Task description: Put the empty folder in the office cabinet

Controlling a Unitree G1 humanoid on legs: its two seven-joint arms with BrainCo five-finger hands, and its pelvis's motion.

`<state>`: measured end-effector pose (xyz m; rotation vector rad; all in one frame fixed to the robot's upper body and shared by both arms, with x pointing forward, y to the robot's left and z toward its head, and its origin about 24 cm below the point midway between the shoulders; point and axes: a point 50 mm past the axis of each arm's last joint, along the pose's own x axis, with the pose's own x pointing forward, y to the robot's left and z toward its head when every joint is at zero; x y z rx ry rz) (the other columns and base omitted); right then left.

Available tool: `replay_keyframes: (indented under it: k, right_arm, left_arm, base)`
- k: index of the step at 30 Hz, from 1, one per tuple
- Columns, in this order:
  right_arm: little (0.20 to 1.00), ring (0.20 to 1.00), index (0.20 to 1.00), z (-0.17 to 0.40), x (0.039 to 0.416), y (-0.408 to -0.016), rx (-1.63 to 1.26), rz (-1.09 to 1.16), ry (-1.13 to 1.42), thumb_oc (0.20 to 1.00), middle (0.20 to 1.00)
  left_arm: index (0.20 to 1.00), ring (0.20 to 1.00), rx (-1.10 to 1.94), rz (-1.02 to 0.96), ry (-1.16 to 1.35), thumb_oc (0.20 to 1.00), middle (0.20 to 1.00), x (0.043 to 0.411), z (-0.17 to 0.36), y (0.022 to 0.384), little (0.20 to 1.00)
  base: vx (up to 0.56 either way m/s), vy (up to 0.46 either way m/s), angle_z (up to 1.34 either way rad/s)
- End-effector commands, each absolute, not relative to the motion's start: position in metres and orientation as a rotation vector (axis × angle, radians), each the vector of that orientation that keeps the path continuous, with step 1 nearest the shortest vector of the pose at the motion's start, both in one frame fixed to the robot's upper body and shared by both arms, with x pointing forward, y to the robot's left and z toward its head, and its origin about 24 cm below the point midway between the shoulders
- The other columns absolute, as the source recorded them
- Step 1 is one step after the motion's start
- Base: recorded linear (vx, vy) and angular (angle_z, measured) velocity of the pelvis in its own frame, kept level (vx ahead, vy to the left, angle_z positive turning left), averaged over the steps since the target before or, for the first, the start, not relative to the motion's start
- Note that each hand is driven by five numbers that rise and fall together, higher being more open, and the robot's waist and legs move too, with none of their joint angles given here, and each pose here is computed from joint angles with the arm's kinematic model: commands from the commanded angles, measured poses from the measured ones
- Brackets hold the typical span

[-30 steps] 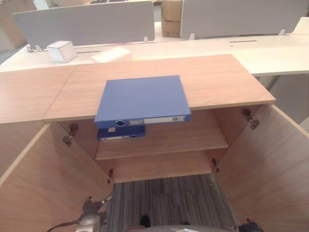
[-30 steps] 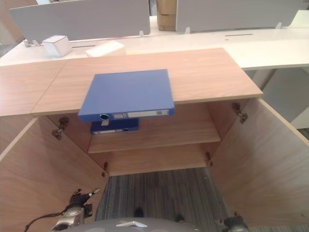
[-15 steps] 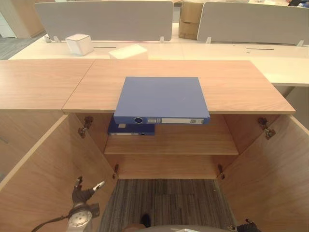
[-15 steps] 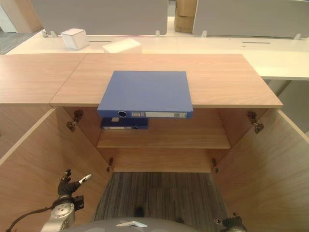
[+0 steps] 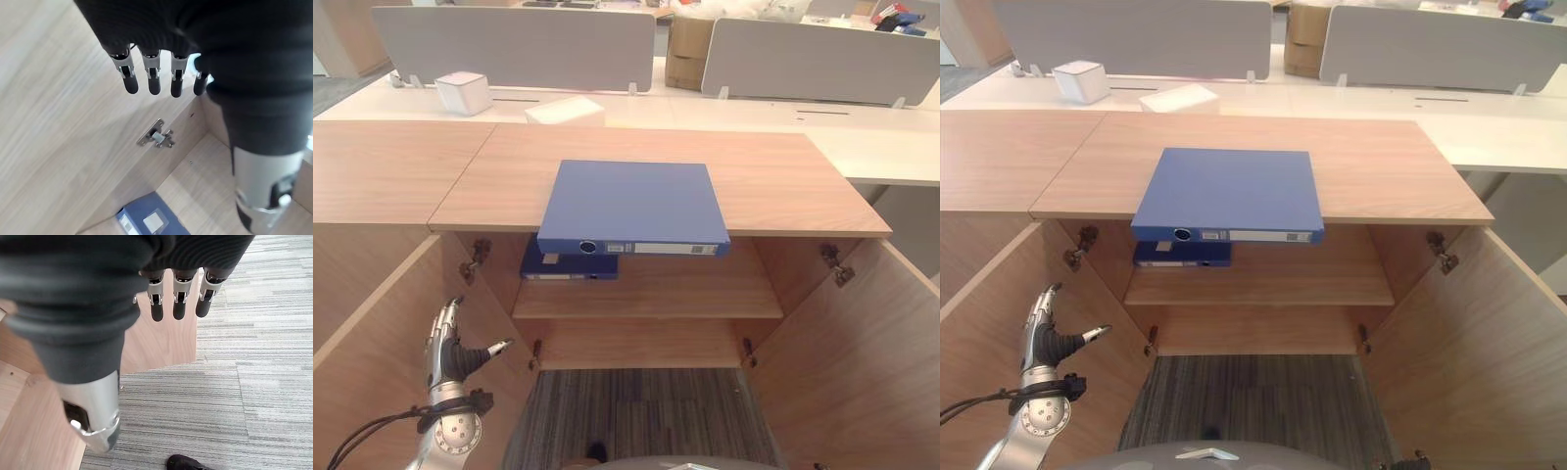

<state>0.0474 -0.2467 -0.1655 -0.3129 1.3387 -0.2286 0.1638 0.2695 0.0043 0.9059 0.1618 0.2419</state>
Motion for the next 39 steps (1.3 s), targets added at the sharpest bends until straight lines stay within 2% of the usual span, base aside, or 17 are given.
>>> replay_keyframes:
  k: [1,13,27,33,39]
  right_arm:
    - [1.0,1.0,1.0,-0.16,0.074,-0.253,-0.387,-0.232,1.275,1.0,1.0]
    - [1.0,1.0,1.0,-0.16,0.085,-0.248,-0.424,-0.182,1.243,1.0,1.0]
    - [1.0,1.0,1.0,-0.161,0.072,-0.252,-0.435,-0.181,1.282,1.0,1.0]
    - [1.0,1.0,1.0,-0.16,0.072,-0.255,-0.443,-0.18,1.277,1.0,1.0]
    - [1.0,1.0,1.0,-0.16,0.068,-0.256,-0.436,-0.193,1.282,1.0,1.0]
  left_arm:
    - [1.0,1.0,1.067,0.277,-0.12,1.0,1.0,0.185,0.049,0.267,1.0]
    - [1.0,1.0,1.279,0.14,-0.443,1.0,1.0,0.209,0.097,0.239,1.0]
    - [1.0,1.0,1.374,0.09,-0.536,1.0,1.0,0.23,0.112,0.231,1.0]
    - [1.0,1.0,1.487,0.039,-0.537,1.0,1.0,0.257,0.111,0.227,1.0]
    - [1.0,1.0,1.486,0.021,-0.534,1.0,1.0,0.266,0.109,0.219,1.0]
  base:
    - [0.01,-0.013,-0.07]
    - [0.0,-0.009,-0.03]
    - [0.01,-0.01,-0.04]
    - [0.01,-0.006,-0.06]
    - [0.02,-0.009,-0.09]
